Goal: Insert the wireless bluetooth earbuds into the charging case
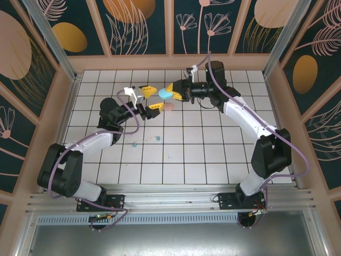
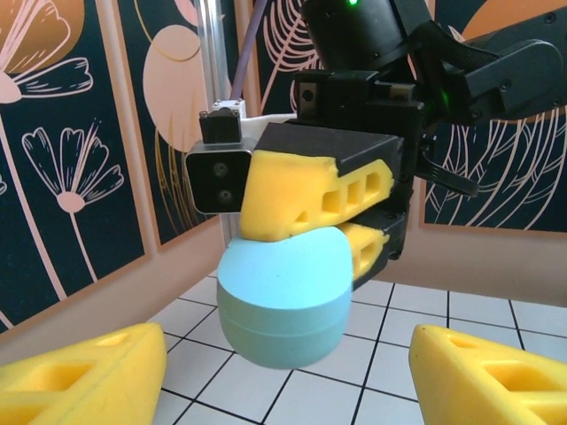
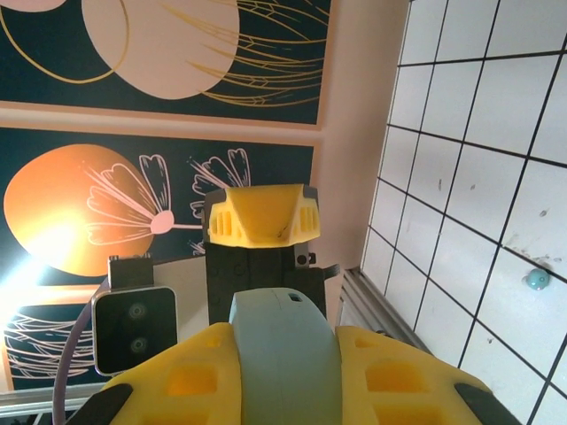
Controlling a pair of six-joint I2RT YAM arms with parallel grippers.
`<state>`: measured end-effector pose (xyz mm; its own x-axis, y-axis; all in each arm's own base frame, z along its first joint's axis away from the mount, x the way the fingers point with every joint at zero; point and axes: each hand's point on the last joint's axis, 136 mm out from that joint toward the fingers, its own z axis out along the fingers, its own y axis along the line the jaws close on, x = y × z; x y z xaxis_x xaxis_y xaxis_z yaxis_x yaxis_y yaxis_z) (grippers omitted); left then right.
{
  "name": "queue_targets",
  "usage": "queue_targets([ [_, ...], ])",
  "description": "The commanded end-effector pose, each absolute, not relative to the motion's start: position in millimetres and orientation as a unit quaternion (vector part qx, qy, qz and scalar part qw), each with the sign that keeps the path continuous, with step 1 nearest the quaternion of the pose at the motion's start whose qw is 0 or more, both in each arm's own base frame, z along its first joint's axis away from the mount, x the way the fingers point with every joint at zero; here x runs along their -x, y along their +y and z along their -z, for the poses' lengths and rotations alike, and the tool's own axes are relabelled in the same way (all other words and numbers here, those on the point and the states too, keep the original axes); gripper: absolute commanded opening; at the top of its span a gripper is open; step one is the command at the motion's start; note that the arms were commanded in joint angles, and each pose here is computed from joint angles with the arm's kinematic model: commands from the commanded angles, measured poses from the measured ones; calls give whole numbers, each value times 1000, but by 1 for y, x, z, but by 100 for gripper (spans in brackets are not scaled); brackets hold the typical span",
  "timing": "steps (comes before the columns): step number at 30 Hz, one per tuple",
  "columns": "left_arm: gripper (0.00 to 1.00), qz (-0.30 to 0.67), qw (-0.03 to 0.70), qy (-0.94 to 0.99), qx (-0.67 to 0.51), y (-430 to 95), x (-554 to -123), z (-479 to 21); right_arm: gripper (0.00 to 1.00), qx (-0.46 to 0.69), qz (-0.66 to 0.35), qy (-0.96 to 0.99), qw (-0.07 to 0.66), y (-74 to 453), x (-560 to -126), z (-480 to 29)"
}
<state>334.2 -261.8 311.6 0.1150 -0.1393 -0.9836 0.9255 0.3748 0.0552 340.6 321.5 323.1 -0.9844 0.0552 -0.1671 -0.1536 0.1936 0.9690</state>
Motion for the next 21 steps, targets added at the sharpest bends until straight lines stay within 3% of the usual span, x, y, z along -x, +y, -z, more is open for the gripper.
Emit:
queue_targets([
  [1,70,431,650,493,-386,-265,-331,-330,9,61,-649,753,90,328,-332,-343],
  [16,65,443,641,500,-376,-268,-337,-326,9,67,-650,752,85,336,-331,-345],
  [21,58,444,640,502,-377,-268,-338,-325,9,68,-650,752,84,338,-330,-345],
])
